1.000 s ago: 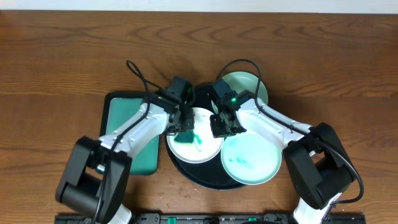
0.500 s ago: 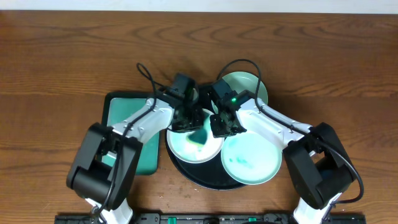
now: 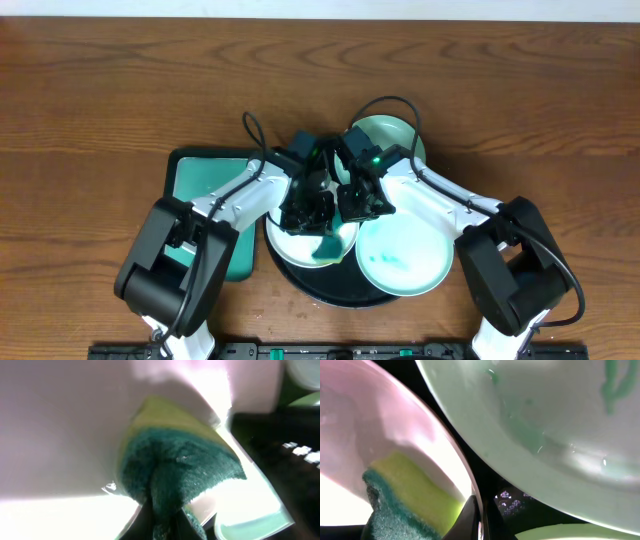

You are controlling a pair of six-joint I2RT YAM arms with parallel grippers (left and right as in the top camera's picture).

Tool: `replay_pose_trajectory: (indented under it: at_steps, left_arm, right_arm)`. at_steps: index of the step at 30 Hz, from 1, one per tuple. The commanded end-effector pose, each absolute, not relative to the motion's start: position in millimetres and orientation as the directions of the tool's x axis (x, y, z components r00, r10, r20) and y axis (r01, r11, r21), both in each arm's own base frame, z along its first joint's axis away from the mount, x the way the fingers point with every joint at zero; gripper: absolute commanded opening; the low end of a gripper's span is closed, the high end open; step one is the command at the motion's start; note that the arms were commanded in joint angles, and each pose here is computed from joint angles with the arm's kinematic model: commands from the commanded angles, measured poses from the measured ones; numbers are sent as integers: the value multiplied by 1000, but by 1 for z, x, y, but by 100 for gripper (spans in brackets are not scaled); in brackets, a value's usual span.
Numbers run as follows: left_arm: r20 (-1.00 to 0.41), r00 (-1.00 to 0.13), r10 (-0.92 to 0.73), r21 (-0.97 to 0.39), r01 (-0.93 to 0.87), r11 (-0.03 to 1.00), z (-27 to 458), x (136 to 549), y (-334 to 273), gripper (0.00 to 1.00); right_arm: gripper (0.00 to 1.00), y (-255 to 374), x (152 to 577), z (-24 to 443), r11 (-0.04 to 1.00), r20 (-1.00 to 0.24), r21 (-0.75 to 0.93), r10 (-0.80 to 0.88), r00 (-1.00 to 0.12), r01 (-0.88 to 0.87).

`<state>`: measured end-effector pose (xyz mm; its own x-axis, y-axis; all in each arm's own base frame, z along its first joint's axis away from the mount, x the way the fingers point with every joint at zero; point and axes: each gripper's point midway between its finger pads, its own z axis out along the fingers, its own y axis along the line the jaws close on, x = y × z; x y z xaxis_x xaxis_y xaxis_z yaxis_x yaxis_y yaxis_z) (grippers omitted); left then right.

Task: Clean dirty plates on tray and stack at the side
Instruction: 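Scrub the white plate with the sponge while right gripper holds it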

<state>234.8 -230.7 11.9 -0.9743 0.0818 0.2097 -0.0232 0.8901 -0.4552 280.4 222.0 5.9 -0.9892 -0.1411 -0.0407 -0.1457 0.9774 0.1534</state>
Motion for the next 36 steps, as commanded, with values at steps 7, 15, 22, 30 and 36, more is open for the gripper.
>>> replay_pose_trajectory:
  at_steps: [7,15,22,30,36]
  left_arm:
    - [-14,-989,-149,224,-149,963,-23,260,-105,7]
    - [-89,-954,-286,267,-299,916,-20,270,-85,7]
    - [-181,-939,-294,287,-336,897,-6,292,-81,7]
    - [-288,-902,-323,281,-402,871,9,316,-80,7]
    - [-250,-880,-403,130,-443,887,2,322,-107,7]
  right_arm:
    - [1,221,267,-3,981,14,151,-126,-992,-123]
    - [1,220,266,-3,981,18,148,-126,-992,-122]
    - [1,220,266,-3,981,17,148,-126,-992,-122]
    - [1,220,265,-3,982,19,147,-126,-992,-122]
    - [1,220,265,-3,982,20,147,-126,-992,-122]
